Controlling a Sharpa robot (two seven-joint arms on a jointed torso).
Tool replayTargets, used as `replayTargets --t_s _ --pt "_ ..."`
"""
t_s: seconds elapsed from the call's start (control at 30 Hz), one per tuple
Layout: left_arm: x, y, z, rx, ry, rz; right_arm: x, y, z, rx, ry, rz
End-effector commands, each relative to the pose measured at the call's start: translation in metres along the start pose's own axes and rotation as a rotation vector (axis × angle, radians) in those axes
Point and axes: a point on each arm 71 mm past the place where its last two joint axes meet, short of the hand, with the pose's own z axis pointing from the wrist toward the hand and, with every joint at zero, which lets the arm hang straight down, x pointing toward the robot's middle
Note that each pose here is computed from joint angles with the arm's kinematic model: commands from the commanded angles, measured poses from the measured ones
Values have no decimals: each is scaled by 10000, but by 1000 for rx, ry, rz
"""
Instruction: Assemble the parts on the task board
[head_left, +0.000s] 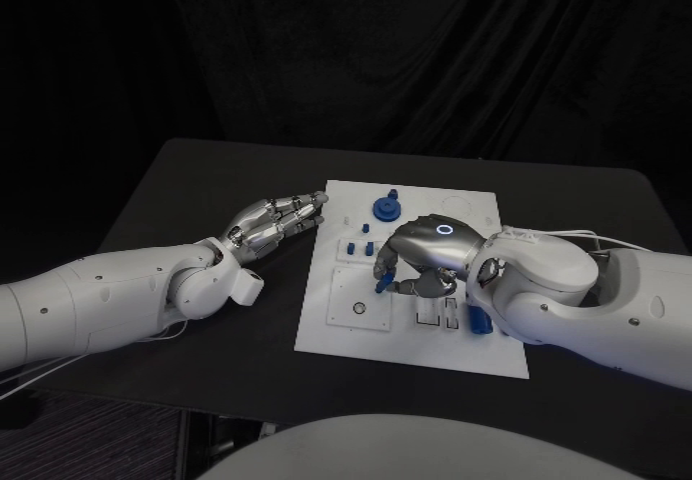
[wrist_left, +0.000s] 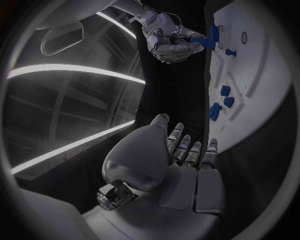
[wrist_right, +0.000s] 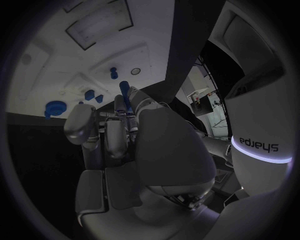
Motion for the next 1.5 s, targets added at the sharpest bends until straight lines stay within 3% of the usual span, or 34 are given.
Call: replayTargets --t_s 0.03,0.37,0.77,1.5 --pt "15 -65 -5 98 7 -17 39 82 33 -85 6 -84" --pt "-7 -60 -40 94 0 -16 84 159 129 -115 -4 -97" --pt "-22 -50 -79 86 -6 -16 209 182 239 -120 29 -148" --pt "7 42 -91 69 5 -35 364 175 268 -105 33 -127"
